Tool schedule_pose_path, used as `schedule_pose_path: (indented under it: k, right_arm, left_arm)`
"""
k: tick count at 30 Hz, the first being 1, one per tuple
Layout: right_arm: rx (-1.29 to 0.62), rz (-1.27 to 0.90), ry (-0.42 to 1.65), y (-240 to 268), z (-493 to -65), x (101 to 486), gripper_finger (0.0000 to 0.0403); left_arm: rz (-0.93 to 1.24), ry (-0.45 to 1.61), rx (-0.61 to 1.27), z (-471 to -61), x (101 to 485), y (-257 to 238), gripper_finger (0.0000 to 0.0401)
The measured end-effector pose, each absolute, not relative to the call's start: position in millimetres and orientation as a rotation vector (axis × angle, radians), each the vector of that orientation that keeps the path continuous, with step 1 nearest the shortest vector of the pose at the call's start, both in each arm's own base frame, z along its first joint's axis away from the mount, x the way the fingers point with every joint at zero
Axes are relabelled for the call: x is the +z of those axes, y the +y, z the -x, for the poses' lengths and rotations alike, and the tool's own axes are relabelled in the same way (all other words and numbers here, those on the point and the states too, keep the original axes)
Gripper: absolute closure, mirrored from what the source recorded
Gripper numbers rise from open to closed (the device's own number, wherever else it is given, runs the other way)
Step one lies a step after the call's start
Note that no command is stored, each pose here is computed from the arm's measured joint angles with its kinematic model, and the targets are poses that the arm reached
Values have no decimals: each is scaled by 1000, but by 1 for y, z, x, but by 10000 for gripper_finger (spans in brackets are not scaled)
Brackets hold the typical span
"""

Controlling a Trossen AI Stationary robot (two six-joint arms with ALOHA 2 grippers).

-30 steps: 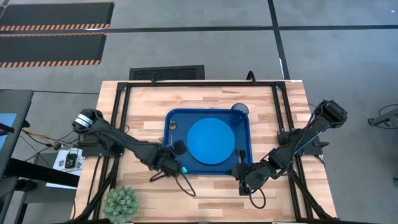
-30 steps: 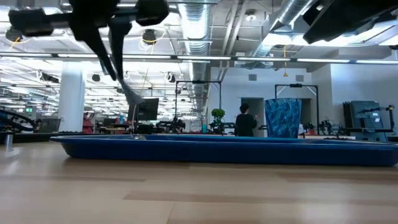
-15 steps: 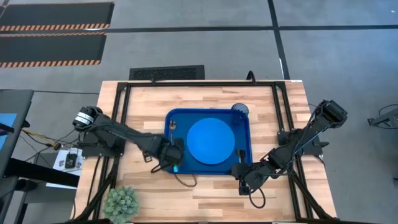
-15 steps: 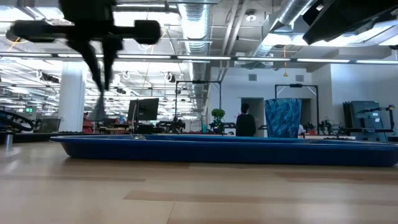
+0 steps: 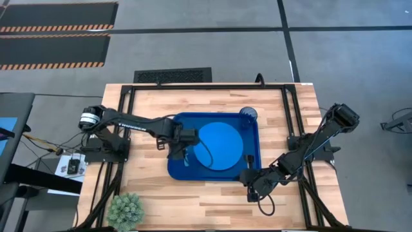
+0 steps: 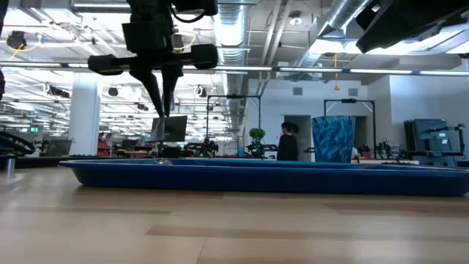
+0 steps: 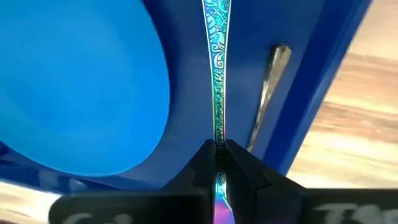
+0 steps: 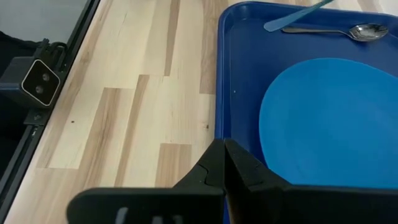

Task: Pick and place plate/cup/fork/spoon on tray
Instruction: Put the blue fork on the dark blue tray to the right of the black spoon

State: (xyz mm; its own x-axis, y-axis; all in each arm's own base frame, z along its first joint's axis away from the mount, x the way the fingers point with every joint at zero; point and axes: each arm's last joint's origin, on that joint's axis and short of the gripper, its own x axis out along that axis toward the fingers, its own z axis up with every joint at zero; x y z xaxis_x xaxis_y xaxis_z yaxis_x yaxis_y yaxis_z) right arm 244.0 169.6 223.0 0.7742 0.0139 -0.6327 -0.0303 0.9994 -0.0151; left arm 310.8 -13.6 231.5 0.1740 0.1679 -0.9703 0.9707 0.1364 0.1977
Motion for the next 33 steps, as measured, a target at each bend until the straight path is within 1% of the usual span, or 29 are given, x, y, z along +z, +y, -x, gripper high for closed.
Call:
schedule_pose_path:
  k: [4,9,18,24,33]
  right_arm:
    - [27,32,685,170,-244,223,391]
    - [32,46,685,170,-244,223,391]
    - [39,47,671,170,-245,224,391]
    - [40,49,670,170,-245,224,391]
    - [40,48,669,170,-245,224,391]
  left_arm:
    - [-1233,1234,-886,-311,231,-8,389]
    - [-1247,1169,-976,-313,229,-1,397]
    - [-1268,1205,-1085,-321,199,16,399]
    - [-1323,1147,-1099,-332,188,24,399]
    - [-1285,1133,-1119,-330,187,42,397]
